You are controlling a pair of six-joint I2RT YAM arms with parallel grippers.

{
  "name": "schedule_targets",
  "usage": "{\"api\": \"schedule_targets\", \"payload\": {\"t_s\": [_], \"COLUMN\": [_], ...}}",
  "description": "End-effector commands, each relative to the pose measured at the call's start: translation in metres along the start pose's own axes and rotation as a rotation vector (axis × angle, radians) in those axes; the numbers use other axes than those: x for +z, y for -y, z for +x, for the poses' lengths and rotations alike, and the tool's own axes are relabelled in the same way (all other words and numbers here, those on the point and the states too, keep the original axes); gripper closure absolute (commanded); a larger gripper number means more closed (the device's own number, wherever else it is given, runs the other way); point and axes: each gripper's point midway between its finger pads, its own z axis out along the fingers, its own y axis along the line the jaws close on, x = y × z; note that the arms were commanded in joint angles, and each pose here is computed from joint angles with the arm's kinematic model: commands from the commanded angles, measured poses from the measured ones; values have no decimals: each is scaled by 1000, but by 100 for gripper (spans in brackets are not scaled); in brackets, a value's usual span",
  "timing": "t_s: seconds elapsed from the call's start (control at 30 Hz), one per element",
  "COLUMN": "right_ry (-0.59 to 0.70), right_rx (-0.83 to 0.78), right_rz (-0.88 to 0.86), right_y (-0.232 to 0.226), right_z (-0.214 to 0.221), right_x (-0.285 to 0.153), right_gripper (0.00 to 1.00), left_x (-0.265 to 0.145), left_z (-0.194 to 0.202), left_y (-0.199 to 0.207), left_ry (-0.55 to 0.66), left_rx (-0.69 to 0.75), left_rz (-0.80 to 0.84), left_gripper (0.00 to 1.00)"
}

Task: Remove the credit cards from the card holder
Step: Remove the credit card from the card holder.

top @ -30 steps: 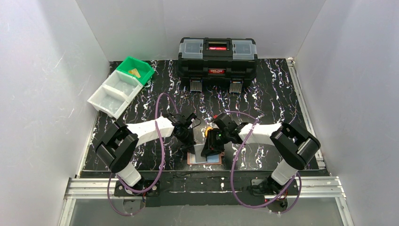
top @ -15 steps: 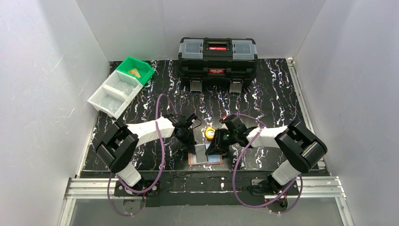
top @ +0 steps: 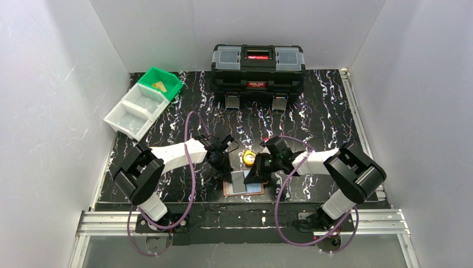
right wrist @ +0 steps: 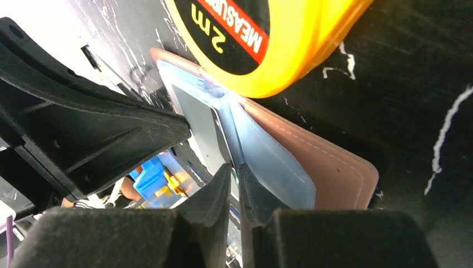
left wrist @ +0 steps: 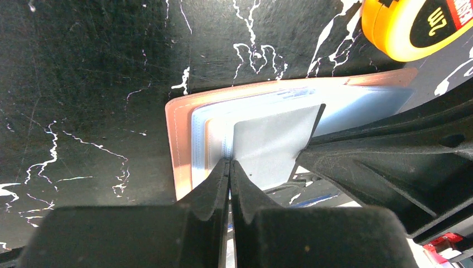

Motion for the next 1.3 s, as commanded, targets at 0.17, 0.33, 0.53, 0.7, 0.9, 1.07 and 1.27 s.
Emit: {"api": "schedule_targets", "payload": {"t_s": [0.17, 0.33, 0.53, 0.7, 0.9, 1.07, 1.27], "right_ry": [-7, -5, 1, 15, 35, 34, 37], "right_rx": [1, 1, 4, 10, 20, 21, 17], "right_rz": [-23, -28, -21, -10, 3, 2, -3], "right_y": [-1, -2, 0, 6, 12, 13, 13], "right_z": [0, 0, 0, -2, -5, -4, -4], "right_x": [3, 3, 2, -1, -6, -7, -8], "right_gripper": [83, 91, 99, 99, 99, 99, 92], "left_x": [17, 17, 16, 14, 13, 13, 14], "left_z": [10, 10, 10, 10, 11, 9, 8], "left_y": [-38, -39, -44, -54, -59, -59, -57], "left_ry": [-19, -18, -12, -8, -9, -9, -9], "left_rx": [-6, -8, -15, -31, -40, -39, -44], "left_rz": [-150, -155, -175, -190, -192, -194, -194], "left_gripper": [100, 100, 100, 100, 100, 100, 100]}}
